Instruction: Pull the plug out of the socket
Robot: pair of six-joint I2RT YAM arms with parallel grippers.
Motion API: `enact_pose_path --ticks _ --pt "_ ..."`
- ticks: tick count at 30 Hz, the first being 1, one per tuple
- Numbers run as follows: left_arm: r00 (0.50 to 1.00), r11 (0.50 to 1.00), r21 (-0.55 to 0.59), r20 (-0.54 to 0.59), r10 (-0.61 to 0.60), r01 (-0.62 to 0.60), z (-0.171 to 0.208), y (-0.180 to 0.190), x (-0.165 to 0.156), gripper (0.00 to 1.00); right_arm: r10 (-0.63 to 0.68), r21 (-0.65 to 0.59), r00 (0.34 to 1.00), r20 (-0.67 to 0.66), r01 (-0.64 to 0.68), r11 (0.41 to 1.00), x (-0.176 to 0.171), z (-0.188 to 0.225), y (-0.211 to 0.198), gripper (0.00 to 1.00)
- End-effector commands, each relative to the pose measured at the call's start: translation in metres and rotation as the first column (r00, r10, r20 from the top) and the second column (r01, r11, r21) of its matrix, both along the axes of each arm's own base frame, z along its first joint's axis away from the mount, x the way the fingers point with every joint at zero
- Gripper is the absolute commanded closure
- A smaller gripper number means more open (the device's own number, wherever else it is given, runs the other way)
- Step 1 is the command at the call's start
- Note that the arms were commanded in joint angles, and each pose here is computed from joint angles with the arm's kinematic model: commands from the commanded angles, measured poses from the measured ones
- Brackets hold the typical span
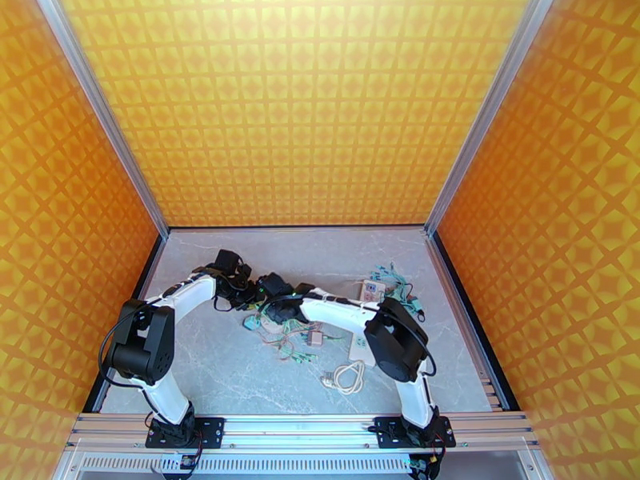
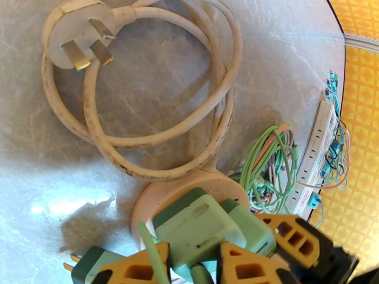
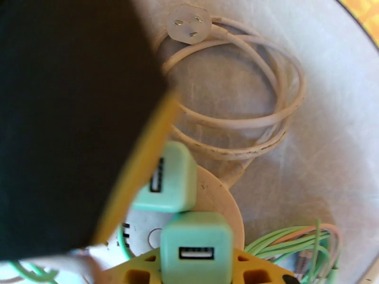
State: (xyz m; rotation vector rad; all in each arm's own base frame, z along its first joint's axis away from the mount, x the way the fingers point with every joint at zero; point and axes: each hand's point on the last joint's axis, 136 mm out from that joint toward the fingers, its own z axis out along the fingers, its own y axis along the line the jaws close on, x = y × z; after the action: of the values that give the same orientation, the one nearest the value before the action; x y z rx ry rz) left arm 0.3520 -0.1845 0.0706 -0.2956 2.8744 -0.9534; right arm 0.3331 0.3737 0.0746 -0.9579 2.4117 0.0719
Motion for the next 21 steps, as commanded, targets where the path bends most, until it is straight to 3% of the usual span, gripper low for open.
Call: enact_pose_path --ticks 1,5,11,21 --pt "0.96 0.969 0.234 -0.28 -0.011 0.079 -0.091 0.024 -0.068 0.75 0.21 0.061 0.976 0.059 -0.213 0.975 -0.034 0.021 0.059 0.9" --pt "0.961 0.968 0.238 -0.277 -0.011 0.08 -0.091 0.024 -0.068 0.75 0.178 0.098 0.983 0.055 -0.183 0.978 -0.028 0.028 0.055 0.91" --pt "0.959 0.964 0.25 -0.285 -0.016 0.09 -0.095 0.025 -0.072 0.75 0.058 0.263 0.998 -0.018 -0.051 0.963 0.008 0.045 0.029 0.91" --pt "0.955 0.953 0.282 -0.294 -0.025 0.112 -0.1 0.029 -0.078 0.76 -0.046 0.521 0.967 -0.249 0.174 0.836 0.05 0.05 -0.004 0.91"
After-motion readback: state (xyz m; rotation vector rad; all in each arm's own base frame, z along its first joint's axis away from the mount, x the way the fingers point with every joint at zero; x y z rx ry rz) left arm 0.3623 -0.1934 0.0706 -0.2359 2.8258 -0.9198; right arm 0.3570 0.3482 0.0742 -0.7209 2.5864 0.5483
